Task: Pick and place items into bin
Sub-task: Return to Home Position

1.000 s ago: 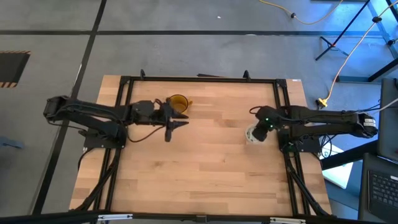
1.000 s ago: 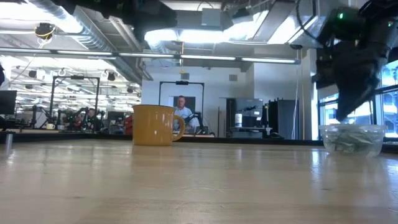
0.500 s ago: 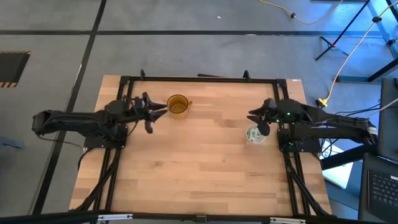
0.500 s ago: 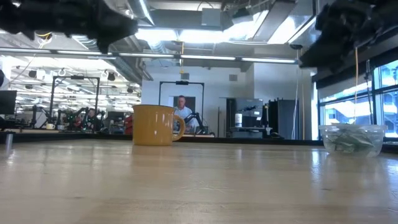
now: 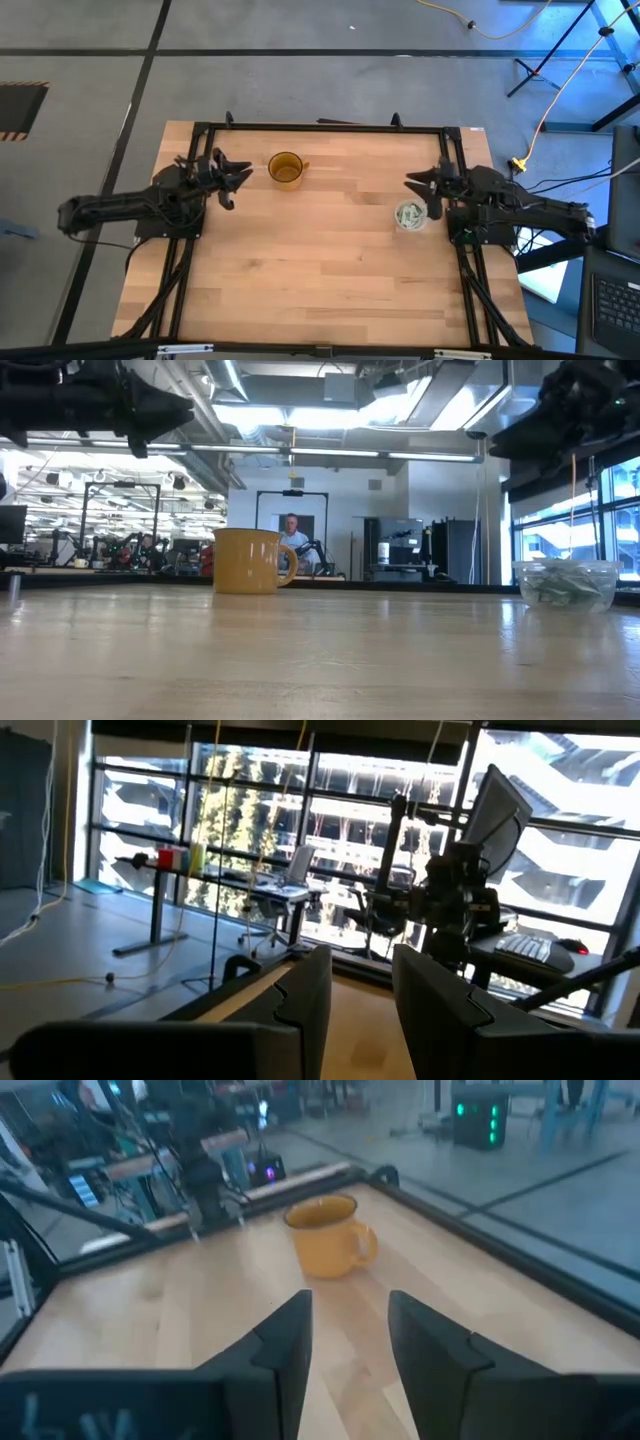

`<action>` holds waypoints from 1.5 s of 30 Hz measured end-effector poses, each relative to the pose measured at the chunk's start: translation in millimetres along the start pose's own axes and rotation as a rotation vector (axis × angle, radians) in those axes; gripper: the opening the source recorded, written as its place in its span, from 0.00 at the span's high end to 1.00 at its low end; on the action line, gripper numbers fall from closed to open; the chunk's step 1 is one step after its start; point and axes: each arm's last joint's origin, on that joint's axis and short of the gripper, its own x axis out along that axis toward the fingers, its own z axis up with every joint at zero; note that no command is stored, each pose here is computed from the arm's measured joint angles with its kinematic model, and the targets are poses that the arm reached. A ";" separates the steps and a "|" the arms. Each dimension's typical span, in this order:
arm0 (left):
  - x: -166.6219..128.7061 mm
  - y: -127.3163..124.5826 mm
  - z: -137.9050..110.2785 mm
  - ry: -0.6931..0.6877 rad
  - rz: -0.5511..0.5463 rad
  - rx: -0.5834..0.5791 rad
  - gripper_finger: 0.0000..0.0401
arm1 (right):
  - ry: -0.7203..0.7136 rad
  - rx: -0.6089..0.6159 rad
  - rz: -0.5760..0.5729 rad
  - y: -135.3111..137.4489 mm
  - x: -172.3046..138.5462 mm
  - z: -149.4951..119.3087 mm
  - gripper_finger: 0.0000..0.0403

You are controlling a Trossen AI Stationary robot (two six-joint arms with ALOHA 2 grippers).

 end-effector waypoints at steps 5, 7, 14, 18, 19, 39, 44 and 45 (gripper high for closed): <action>-5.0 5.4 -8.2 -0.010 0.041 0.013 0.74 | -0.083 -0.005 0.018 -2.4 -11.2 -4.6 0.66; -6.7 8.0 -12.6 -0.007 0.062 0.017 0.74 | -0.109 -0.008 0.024 -3.5 -16.5 -6.8 0.66; -12.5 14.4 -20.4 -0.034 0.098 0.024 0.74 | -0.126 -0.013 0.024 -4.6 -24.0 -7.6 0.66; -13.7 16.8 -21.5 -0.022 0.115 0.029 0.74 | -0.130 -0.030 0.023 -4.9 -24.3 -8.6 0.66; -13.9 17.3 -22.6 -0.011 0.121 0.026 0.74 | -0.125 -0.033 0.022 -5.1 -24.2 -9.3 0.66; -15.8 22.2 -39.8 0.165 0.190 0.055 0.74 | -0.023 -0.045 0.001 -10.3 -8.9 -39.8 0.66; -16.2 23.1 -41.0 0.177 0.213 0.063 0.74 | -0.025 -0.044 0.002 -12.6 -0.3 -54.3 0.66; -16.3 23.3 -41.4 0.181 0.215 0.064 0.74 | -0.031 -0.043 0.003 -12.5 0.0 -54.0 0.66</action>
